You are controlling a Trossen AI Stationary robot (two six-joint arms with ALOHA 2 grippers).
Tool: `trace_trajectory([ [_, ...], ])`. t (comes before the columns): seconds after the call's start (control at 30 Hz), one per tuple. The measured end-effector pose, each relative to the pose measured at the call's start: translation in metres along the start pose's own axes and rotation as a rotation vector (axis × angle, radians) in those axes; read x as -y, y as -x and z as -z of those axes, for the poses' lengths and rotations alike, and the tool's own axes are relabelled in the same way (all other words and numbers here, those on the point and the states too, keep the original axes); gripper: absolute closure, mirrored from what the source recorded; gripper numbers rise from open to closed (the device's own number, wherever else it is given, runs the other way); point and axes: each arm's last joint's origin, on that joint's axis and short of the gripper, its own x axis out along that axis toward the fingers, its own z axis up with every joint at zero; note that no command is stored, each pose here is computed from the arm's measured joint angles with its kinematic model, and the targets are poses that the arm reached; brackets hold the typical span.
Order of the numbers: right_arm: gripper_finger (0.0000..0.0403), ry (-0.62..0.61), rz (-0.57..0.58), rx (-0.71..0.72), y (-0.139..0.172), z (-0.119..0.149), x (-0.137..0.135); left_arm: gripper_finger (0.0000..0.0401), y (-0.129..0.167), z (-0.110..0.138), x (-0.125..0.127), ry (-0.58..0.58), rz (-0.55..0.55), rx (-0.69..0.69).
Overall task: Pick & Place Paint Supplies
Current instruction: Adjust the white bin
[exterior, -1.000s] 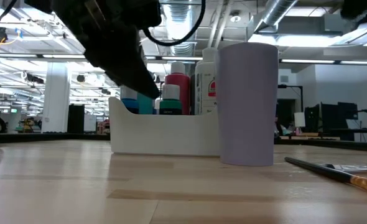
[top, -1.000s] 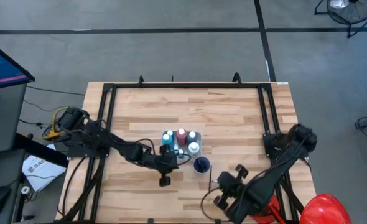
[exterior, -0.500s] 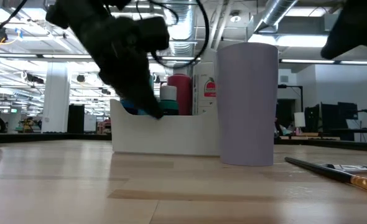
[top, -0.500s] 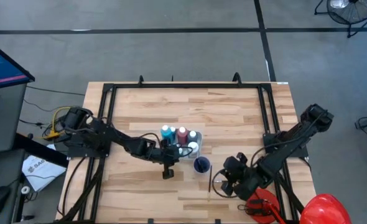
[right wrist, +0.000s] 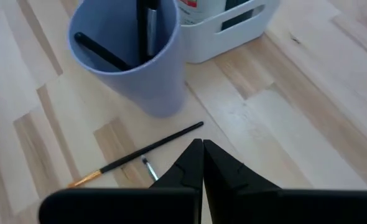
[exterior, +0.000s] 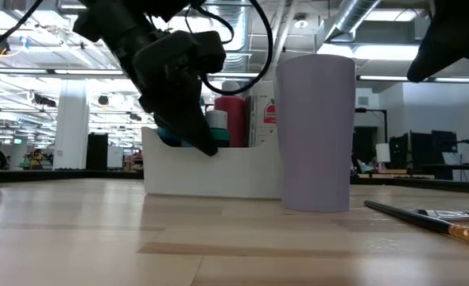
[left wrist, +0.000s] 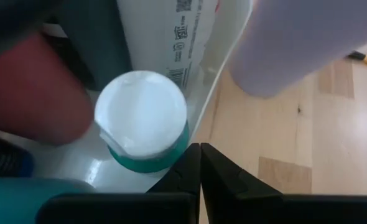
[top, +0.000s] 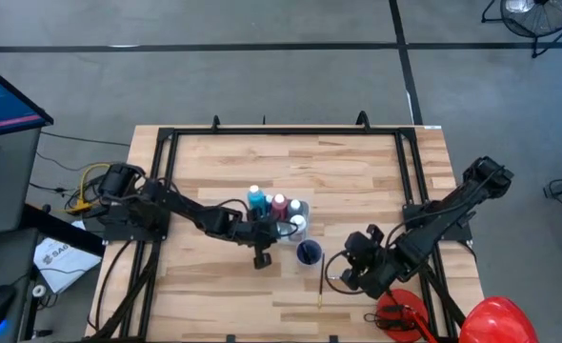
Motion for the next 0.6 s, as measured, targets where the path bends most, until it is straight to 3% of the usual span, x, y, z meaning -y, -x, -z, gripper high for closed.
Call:
trace_trajectory([
  [0.6, 0.0403, -0.01, -0.001, 0.0, -0.002, 0.002, 0.001, 0.0401, -0.018, -0.011, -0.023, 0.079, -0.03, 0.05],
])
